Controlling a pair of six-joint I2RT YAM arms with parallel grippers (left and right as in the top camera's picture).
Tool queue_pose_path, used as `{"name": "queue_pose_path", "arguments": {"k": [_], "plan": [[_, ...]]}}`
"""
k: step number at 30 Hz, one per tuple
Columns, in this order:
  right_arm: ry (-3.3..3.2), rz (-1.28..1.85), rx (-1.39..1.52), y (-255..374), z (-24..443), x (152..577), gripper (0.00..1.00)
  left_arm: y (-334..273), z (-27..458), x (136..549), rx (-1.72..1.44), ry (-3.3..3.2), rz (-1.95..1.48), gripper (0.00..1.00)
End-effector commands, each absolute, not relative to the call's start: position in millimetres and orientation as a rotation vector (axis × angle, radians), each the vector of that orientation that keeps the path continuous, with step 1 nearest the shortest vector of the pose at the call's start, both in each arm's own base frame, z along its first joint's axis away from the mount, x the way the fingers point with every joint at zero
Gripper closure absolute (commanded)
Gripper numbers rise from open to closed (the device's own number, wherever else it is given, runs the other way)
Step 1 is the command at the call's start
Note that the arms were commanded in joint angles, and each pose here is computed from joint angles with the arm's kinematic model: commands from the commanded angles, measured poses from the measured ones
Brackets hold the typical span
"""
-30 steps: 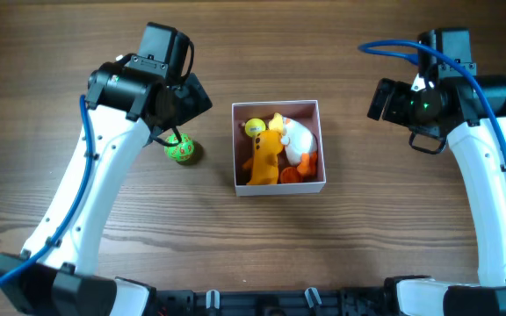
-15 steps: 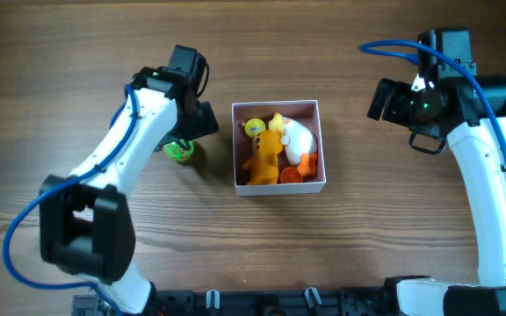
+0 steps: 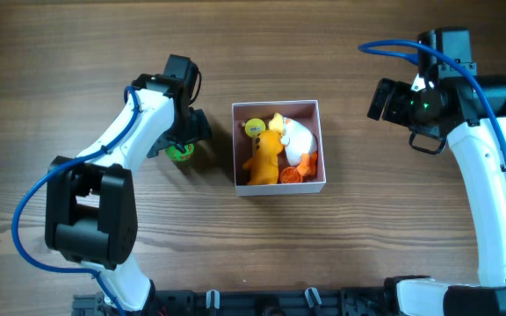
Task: Pack container
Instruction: 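Grasp the green numbered ball with the left gripper, then lower the green ball into the box with the left gripper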
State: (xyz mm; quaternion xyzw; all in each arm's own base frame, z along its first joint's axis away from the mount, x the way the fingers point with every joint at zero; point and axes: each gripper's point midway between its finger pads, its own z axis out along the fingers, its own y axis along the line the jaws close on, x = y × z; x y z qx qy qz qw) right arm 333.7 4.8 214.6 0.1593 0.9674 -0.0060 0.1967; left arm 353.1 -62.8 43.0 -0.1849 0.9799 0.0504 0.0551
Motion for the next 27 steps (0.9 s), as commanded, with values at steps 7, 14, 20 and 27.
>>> {"name": "queue_pose_path", "arguments": {"k": [7, 14, 20, 27], "plan": [[2.694, -0.037, 0.443, 1.7, 218.0, 335.0, 0.0, -62.3, 13.5, 337.0, -0.546, 3.016, 0.138, 0.47], [2.694, -0.037, 0.443, 1.7, 218.0, 335.0, 0.0, -72.6, 43.9, 349.8, -0.543, 2.992, 0.051, 0.92], [2.694, -0.038, 0.443, 1.6, 218.0, 335.0, 0.0, -95.9, 140.3, 366.6, -0.512, 2.887, -0.189, 0.96], [2.694, -0.037, 0.443, 1.7, 218.1, 334.9, 0.0, -147.4, 241.3, 358.3, -0.341, 2.673, -0.686, 0.9]]}}
